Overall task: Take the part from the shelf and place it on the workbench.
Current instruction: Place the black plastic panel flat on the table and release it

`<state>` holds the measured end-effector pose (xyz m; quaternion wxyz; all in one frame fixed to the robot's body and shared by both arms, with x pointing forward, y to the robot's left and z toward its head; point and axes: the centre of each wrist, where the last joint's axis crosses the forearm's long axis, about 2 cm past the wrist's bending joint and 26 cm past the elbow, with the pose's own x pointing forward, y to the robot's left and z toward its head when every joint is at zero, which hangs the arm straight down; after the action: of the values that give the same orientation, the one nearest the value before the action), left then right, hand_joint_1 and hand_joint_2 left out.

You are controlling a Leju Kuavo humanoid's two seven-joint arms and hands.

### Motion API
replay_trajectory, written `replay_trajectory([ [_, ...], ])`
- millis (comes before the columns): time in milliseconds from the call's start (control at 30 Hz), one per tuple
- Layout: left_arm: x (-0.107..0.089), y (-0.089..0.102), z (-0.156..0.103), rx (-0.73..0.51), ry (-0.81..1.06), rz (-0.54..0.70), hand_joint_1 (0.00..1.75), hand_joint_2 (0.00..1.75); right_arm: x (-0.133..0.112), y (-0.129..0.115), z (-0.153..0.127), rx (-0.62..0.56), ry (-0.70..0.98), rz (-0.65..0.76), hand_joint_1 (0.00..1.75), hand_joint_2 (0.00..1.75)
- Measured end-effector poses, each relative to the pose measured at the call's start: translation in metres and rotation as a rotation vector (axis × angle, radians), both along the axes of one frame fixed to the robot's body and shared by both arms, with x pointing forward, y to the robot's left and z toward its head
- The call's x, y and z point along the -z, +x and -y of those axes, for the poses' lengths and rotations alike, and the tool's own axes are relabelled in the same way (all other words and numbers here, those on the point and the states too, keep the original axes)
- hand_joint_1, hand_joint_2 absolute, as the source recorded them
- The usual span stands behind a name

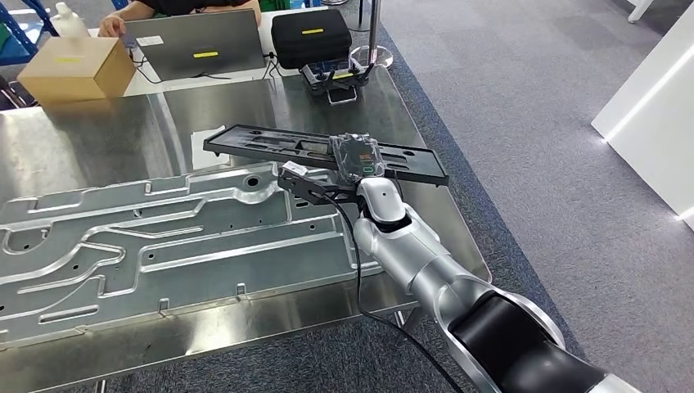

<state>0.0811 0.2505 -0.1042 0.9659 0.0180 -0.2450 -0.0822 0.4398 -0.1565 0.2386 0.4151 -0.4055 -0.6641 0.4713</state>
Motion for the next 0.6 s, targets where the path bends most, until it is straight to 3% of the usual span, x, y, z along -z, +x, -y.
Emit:
replay_trajectory([
  [333, 0.0, 0.001, 0.003, 0.027, 0.005, -0.003, 0.0, 1.75, 0.017, -0.004, -0.015, -0.08, 0.081, -0.082, 1.75, 1.75],
  [600, -0.002, 0.006, 0.006, 0.037, -0.009, 0.008, 0.0, 1.75, 0.027, -0.014, -0.047, -0.12, 0.112, -0.154, 1.75, 1.75],
])
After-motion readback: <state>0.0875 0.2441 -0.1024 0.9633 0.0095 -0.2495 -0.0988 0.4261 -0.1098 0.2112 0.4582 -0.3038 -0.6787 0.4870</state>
